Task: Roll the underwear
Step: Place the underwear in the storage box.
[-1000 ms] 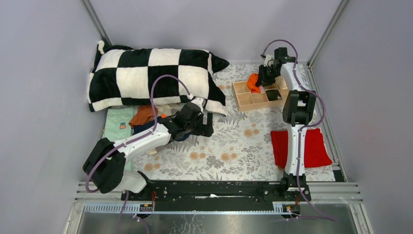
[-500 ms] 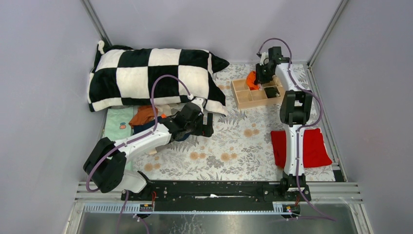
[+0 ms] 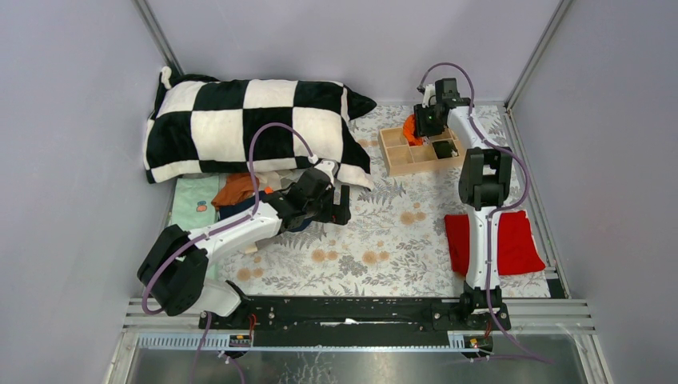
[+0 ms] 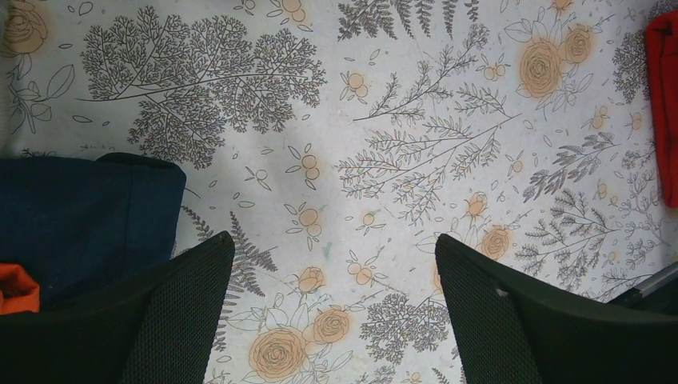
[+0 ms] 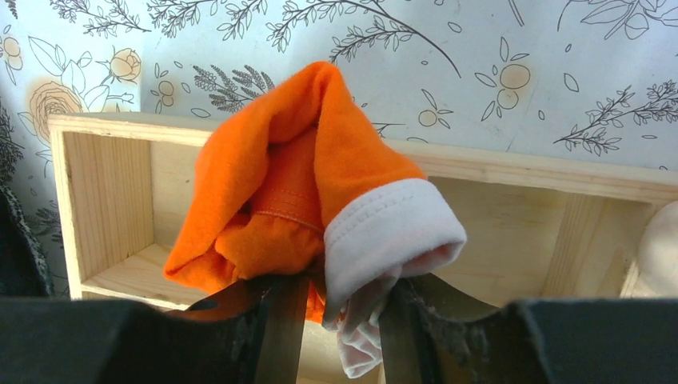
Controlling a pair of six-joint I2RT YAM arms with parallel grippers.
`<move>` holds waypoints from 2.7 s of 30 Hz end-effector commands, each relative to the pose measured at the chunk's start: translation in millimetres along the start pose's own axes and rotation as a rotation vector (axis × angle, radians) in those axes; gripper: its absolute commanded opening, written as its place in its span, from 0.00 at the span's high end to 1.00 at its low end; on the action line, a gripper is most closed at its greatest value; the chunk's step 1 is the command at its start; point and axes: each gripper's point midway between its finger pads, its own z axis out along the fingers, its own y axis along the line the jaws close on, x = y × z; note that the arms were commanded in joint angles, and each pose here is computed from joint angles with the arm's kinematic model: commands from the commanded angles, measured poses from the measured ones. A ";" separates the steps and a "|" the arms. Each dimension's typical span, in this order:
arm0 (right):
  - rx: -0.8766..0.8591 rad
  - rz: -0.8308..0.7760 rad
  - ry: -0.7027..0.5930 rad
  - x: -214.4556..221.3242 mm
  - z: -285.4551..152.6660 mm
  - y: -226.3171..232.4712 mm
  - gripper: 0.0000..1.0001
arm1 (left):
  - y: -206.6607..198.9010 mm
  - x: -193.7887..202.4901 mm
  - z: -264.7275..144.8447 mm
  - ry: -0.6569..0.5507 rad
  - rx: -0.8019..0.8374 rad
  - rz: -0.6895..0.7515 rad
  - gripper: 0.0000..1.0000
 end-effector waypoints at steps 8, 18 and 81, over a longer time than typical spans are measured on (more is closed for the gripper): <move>0.051 -0.013 -0.020 -14.5 -37.0 1.7 0.53 | -7.3 -17.1 -7.2 -0.037 0.026 0.008 0.01; 0.075 -0.030 -0.061 -27.5 -56.1 0.8 0.47 | -5.9 -15.3 -6.9 -0.032 0.022 0.012 0.01; 0.313 0.200 -0.240 -40.6 -58.1 6.4 0.00 | -3.4 -12.5 -5.2 -0.019 0.019 0.040 0.01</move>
